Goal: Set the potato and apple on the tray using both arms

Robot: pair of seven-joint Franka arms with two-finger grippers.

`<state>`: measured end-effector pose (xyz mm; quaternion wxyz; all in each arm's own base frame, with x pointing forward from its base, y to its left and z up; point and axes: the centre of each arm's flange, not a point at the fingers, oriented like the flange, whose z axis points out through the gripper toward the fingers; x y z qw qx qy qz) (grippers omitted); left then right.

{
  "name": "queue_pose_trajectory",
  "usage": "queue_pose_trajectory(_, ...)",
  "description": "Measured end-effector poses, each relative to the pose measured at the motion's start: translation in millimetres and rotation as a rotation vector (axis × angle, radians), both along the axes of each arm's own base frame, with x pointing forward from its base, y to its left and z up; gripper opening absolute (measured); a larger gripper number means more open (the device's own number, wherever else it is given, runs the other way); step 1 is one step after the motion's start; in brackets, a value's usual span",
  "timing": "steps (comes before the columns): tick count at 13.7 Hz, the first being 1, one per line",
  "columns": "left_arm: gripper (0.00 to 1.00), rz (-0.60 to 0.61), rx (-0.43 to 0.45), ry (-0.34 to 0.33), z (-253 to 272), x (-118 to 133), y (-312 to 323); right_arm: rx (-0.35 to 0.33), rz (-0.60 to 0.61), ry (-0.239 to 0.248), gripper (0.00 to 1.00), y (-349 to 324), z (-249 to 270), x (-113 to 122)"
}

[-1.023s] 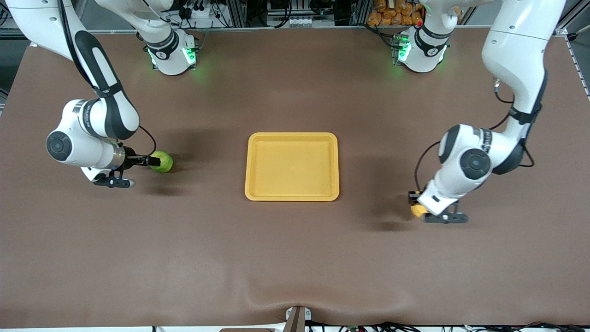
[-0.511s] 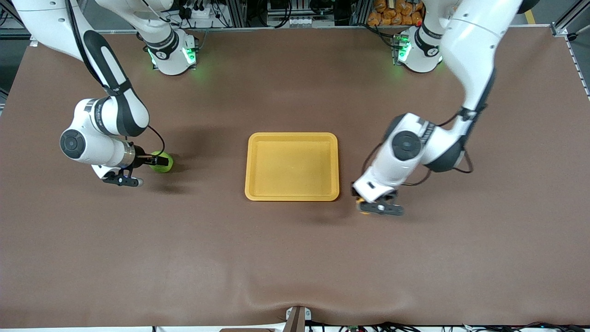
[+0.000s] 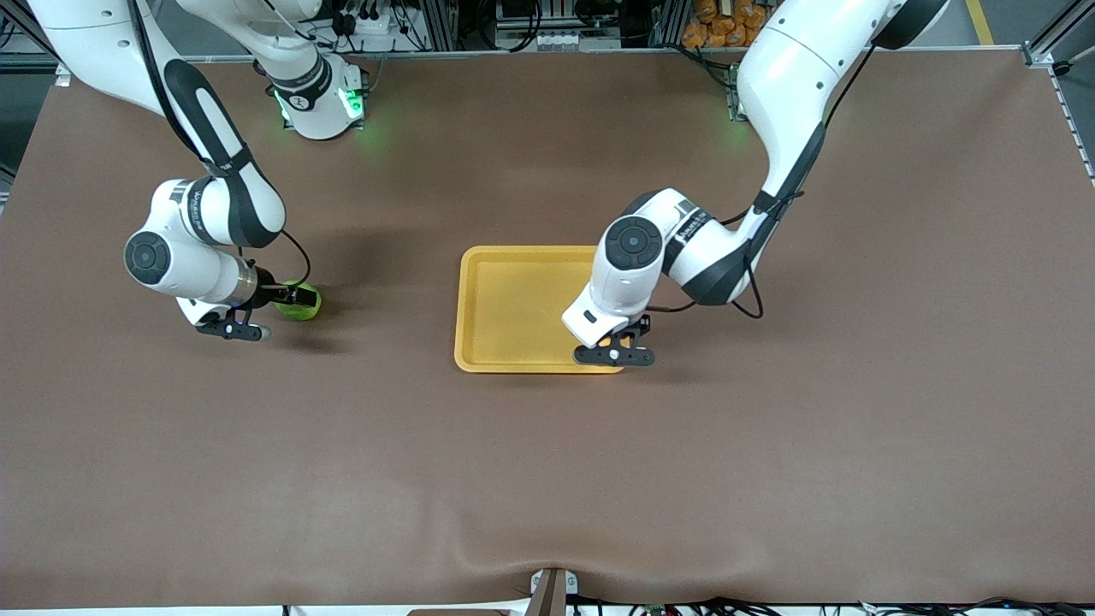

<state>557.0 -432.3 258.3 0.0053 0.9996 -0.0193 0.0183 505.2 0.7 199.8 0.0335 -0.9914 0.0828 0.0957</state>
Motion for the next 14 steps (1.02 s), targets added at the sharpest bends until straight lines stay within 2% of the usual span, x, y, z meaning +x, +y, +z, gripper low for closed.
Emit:
queue_pose_trajectory(1, 0.52, 0.011, 0.010, 0.011, -2.4, -5.1, -4.0, 0.000, 0.000, -0.001, 0.93, 0.3, -2.3, -1.8)
queue_pose_trajectory(2, 0.52, 0.018, 0.015, 0.018, -5.2, -10.6, -9.6, -0.001, 0.000, -0.003, 0.81, 0.7, -1.2, -1.7)
queue_pose_trajectory(5, 0.52, 0.008, 0.041, 0.043, -14.7, -24.9, -20.8, -0.001, 0.001, -0.005, 0.81, 1.1, -1.3, -1.6)
queue_pose_trajectory(9, 0.52, -0.006, 0.063, 0.061, -28.4, -32.0, -24.3, 0.007, 0.023, -0.001, 0.81, 16.9, 0.0, -1.0)
queue_pose_trajectory(14, 0.52, -0.037, 0.111, 0.064, -49.6, -35.8, -21.3, 0.014, 0.009, 0.062, 0.81, 24.9, 25.1, 16.8)
